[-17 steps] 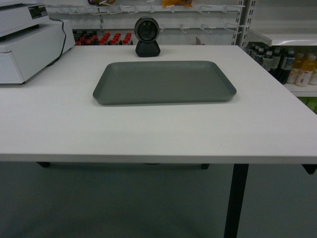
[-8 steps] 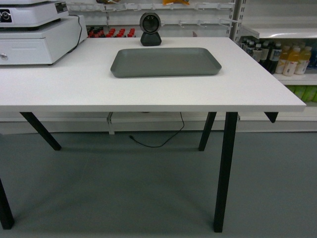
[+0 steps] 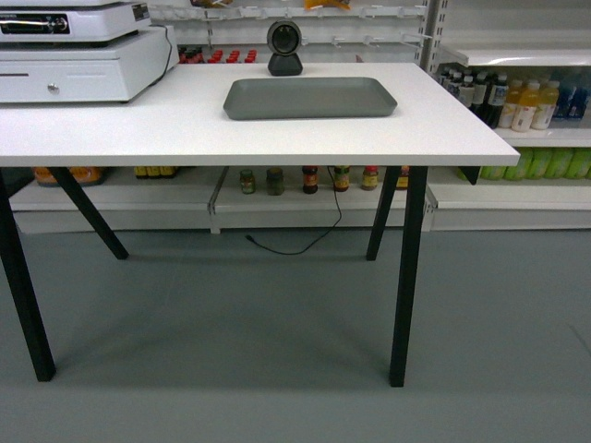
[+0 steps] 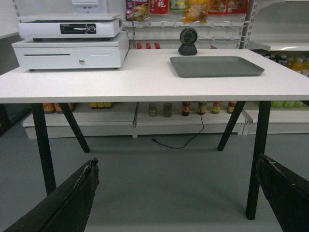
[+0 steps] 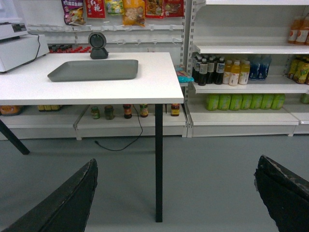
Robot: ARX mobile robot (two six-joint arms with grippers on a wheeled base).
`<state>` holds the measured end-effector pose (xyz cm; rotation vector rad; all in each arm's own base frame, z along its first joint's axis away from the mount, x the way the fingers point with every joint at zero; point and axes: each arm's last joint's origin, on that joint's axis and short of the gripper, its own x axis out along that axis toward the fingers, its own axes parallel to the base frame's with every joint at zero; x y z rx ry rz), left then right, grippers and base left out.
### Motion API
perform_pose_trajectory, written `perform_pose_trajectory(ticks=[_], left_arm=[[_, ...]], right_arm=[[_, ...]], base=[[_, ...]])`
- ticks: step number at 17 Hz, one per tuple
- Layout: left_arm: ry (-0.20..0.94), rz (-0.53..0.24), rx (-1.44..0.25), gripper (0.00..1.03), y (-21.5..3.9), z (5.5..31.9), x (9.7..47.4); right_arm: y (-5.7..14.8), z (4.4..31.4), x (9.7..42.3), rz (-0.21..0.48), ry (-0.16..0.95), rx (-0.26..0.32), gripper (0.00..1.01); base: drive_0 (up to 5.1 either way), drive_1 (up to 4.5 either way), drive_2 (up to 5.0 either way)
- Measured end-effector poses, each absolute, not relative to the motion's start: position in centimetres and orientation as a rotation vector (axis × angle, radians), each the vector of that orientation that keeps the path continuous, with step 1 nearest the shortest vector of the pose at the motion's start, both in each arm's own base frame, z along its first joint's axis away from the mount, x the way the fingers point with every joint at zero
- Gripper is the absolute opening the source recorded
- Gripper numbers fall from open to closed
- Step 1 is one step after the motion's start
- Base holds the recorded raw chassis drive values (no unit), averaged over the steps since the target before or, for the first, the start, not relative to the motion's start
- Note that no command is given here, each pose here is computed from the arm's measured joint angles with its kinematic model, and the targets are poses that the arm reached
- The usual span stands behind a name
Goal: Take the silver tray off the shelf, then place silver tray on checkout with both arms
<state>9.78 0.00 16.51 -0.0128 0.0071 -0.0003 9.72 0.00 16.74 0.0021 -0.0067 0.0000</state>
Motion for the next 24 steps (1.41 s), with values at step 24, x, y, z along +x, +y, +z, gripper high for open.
perform_pose_trajectory(ticks=[24], left_arm=[[0.006, 0.000, -0.009, 0.98, 0.00, 16.53, 9.78]], right_arm=[[0.00, 16.72, 9.72, 0.000, -0.006, 0.001, 0.98]], base=[[0.0, 0.00, 0.0]])
